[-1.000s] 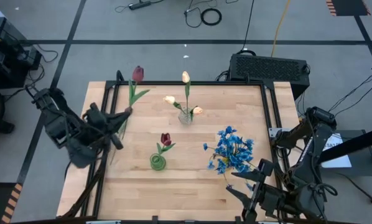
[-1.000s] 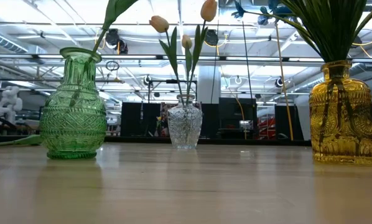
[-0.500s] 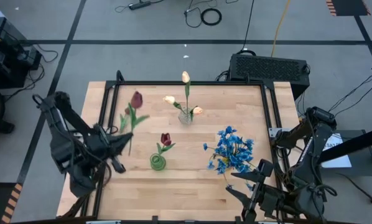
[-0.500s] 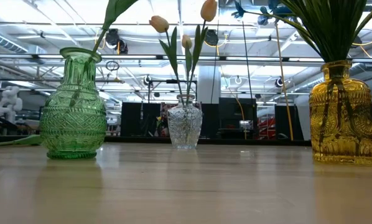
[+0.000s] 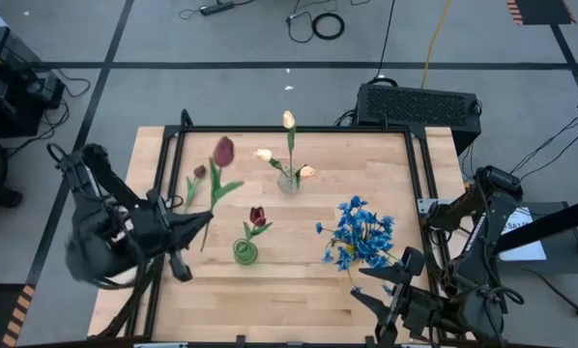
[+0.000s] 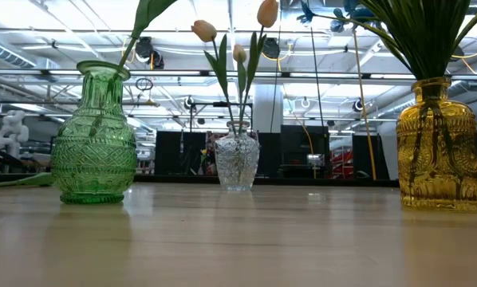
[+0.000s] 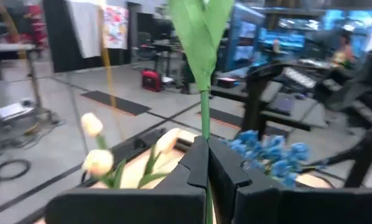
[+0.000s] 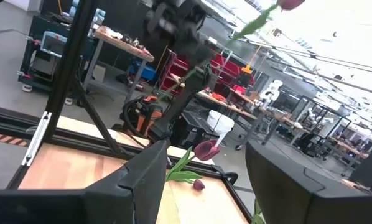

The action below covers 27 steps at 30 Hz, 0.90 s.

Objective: Sort flowers into vase by color
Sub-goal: Put the right red flower into the green vase

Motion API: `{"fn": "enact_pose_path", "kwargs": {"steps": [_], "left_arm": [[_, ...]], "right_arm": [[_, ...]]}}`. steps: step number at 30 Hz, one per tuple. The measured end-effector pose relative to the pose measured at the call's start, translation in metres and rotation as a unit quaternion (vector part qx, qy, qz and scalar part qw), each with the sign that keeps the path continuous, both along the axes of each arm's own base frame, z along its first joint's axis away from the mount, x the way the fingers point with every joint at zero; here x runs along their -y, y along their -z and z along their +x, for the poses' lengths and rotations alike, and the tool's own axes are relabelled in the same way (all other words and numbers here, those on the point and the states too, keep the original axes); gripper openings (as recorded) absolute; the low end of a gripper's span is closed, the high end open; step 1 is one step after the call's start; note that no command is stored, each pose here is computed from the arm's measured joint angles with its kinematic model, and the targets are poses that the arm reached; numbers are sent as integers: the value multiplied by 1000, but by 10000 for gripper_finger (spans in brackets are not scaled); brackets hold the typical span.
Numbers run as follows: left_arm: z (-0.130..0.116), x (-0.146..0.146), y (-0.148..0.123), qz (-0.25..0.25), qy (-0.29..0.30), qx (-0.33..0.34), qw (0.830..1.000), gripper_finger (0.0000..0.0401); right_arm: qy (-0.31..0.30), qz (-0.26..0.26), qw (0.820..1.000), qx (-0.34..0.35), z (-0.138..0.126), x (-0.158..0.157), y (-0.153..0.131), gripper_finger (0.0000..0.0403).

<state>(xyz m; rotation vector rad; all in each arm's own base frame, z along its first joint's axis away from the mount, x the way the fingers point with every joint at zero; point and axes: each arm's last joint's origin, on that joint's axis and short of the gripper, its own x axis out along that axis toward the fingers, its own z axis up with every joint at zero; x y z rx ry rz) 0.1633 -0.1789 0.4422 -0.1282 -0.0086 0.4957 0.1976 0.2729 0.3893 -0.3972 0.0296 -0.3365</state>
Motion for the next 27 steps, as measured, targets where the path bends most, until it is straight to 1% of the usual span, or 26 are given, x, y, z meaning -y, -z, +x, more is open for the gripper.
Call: {"fn": "enact_pose_path", "kwargs": {"steps": [3,6,9,11,13,15,18,23,27], "left_arm": [[6,-2,-25,44,62,6,997,3],[8,-9,-51,82,106,52,990,1],[10,-19,-68,133,113,84,981,1],[13,-26,-73,163,113,95,976,1],[19,-31,-73,184,136,114,967,0],[26,-35,-69,194,152,133,960,0],[38,-34,-52,215,167,153,950,0],[51,-34,-7,236,159,203,937,0],[47,-35,32,237,140,247,929,0]], "right_arm": [[1,-4,1000,-1,0,0,0,210],[1,-5,1000,-2,0,0,0,210],[1,-2,1000,0,0,0,0,210],[1,-1,1000,0,0,0,0,210],[2,0,1000,0,0,0,0,210],[3,0,1000,0,0,0,0,210],[3,1,1000,0,0,0,0,210],[3,5,1000,1,-1,0,0,210],[0,11,1000,3,-2,-1,0,210]]}}
